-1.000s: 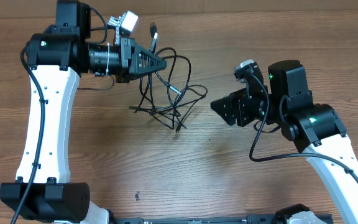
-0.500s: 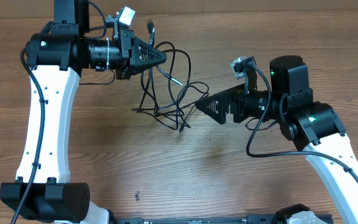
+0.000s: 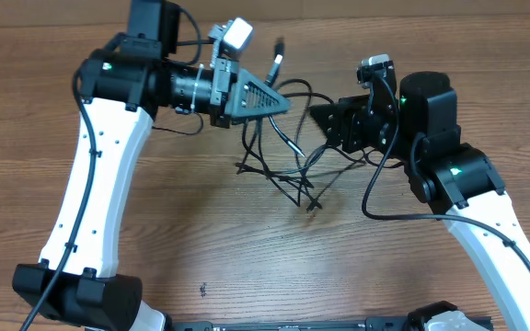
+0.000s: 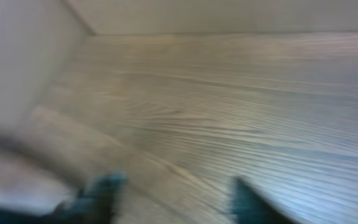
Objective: Untangle cables
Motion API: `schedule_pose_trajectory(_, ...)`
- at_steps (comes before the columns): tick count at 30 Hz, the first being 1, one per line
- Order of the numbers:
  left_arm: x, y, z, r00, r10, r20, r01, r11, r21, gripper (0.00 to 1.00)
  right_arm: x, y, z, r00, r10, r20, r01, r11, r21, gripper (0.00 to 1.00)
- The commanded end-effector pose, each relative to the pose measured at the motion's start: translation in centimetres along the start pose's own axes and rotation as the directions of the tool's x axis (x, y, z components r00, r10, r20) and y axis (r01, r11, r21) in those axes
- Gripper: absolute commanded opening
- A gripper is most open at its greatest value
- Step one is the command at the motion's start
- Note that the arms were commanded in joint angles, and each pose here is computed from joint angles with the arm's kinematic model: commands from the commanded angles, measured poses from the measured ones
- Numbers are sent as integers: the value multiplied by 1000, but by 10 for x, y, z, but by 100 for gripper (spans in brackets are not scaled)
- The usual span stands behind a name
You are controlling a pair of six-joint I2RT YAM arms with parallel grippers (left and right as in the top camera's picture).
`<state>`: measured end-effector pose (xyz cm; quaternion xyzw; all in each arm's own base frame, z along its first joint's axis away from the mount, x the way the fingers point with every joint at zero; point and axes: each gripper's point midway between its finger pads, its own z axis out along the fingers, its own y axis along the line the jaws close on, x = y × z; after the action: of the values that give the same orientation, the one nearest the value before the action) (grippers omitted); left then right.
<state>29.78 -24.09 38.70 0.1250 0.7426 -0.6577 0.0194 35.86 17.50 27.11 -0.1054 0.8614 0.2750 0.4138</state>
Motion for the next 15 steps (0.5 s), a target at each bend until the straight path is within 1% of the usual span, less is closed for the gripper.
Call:
schedule_pose_trajectory(1, 15, -36, 2, 995, 83, -58, -74, 987, 142, 4, -10, -55, -2, 999, -4, 49, -12, 952, 305, 27)
schedule_pose_trajectory(2, 16, -37, 2, 994, 89, -60, -79, 985, 150, 4, -11, -63, -4, 998, -5, 55, -15, 937, 349, 26)
schedule_pose_trajectory(3, 16, -38, 1, 994, 96, -59, -86, 984, 155, 4, -14, -90, -15, 997, -10, 81, -30, 876, 481, 25)
schedule_pose_trajectory(4, 15, -38, 0, 994, 96, -54, -87, 984, 153, 4, -18, -105, -24, 995, -16, 101, -43, 830, 555, 25)
schedule_pose_trajectory(5, 15, -37, 0, 994, 98, -52, -89, 984, 152, 4, -23, -123, -37, 991, -26, 129, -63, 766, 639, 25)
schedule_pose_trajectory(6, 13, -35, -1, 993, 109, -43, -102, 985, 139, 4, -29, -144, -55, 986, -39, 164, -94, 679, 728, 24)
schedule_pose_trajectory(7, 11, -31, -1, 992, 119, -33, -115, 987, 116, 4, -33, -159, -70, 981, -49, 189, -121, 608, 784, 24)
schedule_pose_trajectory(9, 7, -21, 0, 993, 119, -14, -119, 992, 53, 4, -36, -175, -88, 974, -58, 217, -154, 529, 834, 23)
schedule_pose_trajectory(11, 0, -4, 0, 993, 116, 14, -115, 992, -46, 4, -39, -193, -107, 967, -59, 248, -195, 456, 868, 21)
schedule_pose_trajectory(12, -1, 0, 0, 993, 114, 21, -112, 991, -71, 4, -39, -197, -110, 966, -54, 254, -203, 449, 870, 21)
schedule_pose_trajectory(15, -5, 7, -1, 993, 111, 35, -106, 988, -116, 4, -32, -200, -105, 974, -18, 228, -191, 485, 854, 48)
